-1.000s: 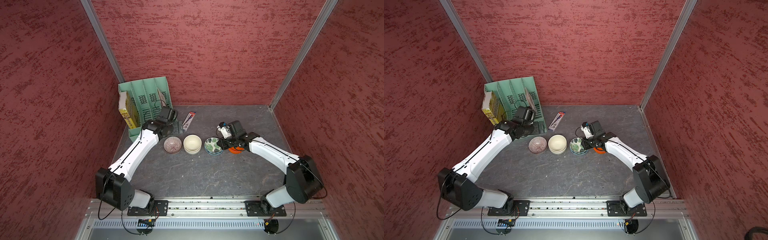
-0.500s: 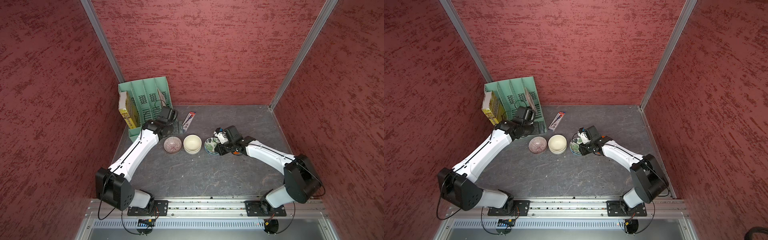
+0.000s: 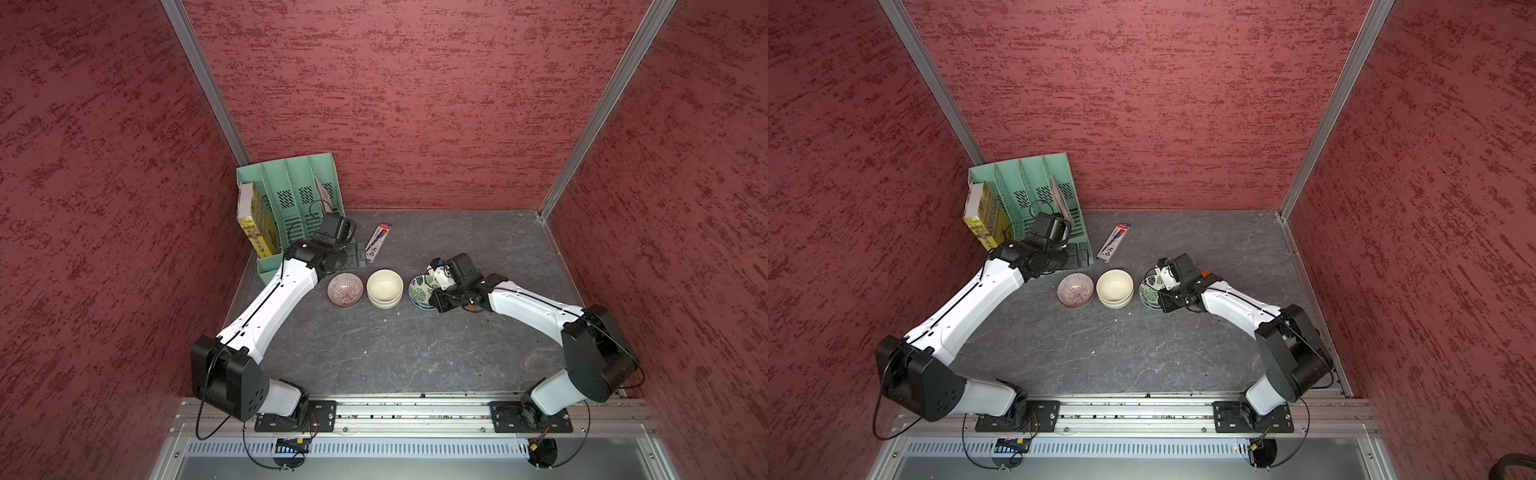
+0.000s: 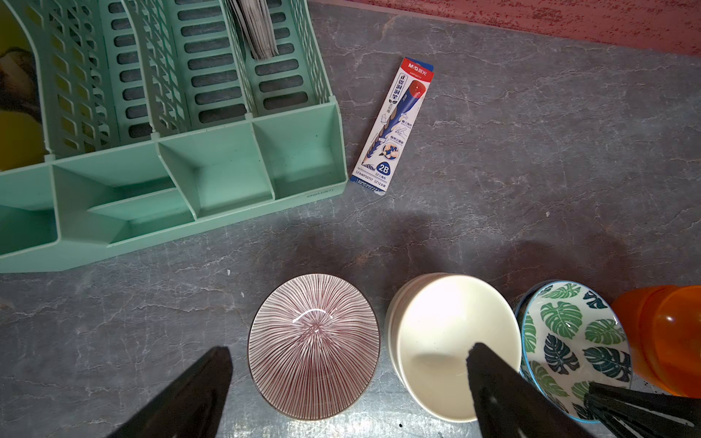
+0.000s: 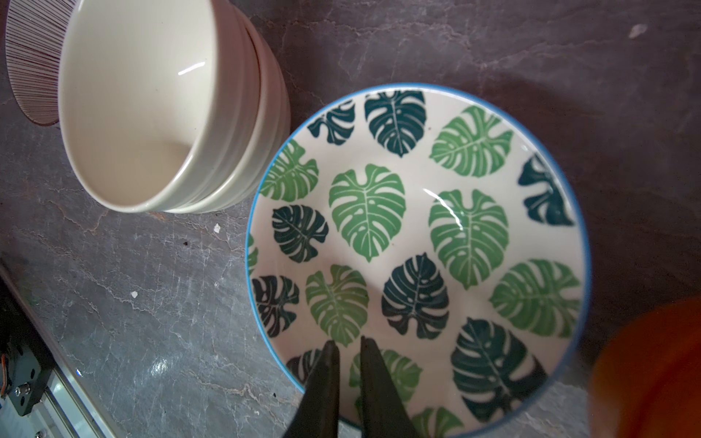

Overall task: Stack the bowls
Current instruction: Place the bowl on the bowl, then adjust the bowl on the bowl.

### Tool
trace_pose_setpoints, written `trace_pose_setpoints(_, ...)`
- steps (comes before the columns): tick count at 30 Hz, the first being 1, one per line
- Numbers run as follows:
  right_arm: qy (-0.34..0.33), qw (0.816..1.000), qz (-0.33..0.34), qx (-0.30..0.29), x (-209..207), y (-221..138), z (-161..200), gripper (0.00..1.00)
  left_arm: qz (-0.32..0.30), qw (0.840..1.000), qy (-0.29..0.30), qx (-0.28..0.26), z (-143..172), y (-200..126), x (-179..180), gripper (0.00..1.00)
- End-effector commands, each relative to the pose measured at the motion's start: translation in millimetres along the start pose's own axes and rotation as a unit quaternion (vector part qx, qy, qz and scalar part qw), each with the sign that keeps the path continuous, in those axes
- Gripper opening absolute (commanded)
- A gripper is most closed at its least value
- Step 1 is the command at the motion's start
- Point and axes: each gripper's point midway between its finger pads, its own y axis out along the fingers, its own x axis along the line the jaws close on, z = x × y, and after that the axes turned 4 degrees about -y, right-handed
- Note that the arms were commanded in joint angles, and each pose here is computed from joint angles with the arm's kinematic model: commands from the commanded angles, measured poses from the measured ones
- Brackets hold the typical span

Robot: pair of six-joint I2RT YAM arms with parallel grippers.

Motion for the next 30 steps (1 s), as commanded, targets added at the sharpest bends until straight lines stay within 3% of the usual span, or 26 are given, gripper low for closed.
trace_pose_setpoints(1, -0.006, 0.999, 0.015, -0.034, 1, -14, -15, 0.16, 0.005, 1.0, 0.0, -0.015, -5, -7, -2, 1.0)
trace_pose_setpoints(6, -0.003, 0.997, 0.042, -0.064, -5, -33, -30, 0.2, 0.006, 1.0, -0.001, -0.016, -5, -9, -2, 1.0)
trace_pose_setpoints(8, 0.011, 0.995, 0.058, -0.085, -13, -48, -38, 0.27, 0.006, 1.0, -0.001, -0.016, -5, -9, -2, 1.0)
trace_pose_setpoints(13, 0.078, 0.983, 0.118, -0.115, -61, -78, -38, 0.37, 0.007, 1.0, 0.0, -0.017, -5, -10, -2, 1.0)
trace_pose_setpoints(20, 0.187, 0.959, 0.17, -0.127, -129, -106, -9, 0.37, 0.011, 1.0, -0.001, -0.015, -5, -7, -4, 1.0)
trace_pose_setpoints(30, 0.245, 0.947, 0.174, -0.113, -164, -97, 17, 0.33, 0.012, 1.0, 0.003, -0.015, -7, -7, -6, 1.0)
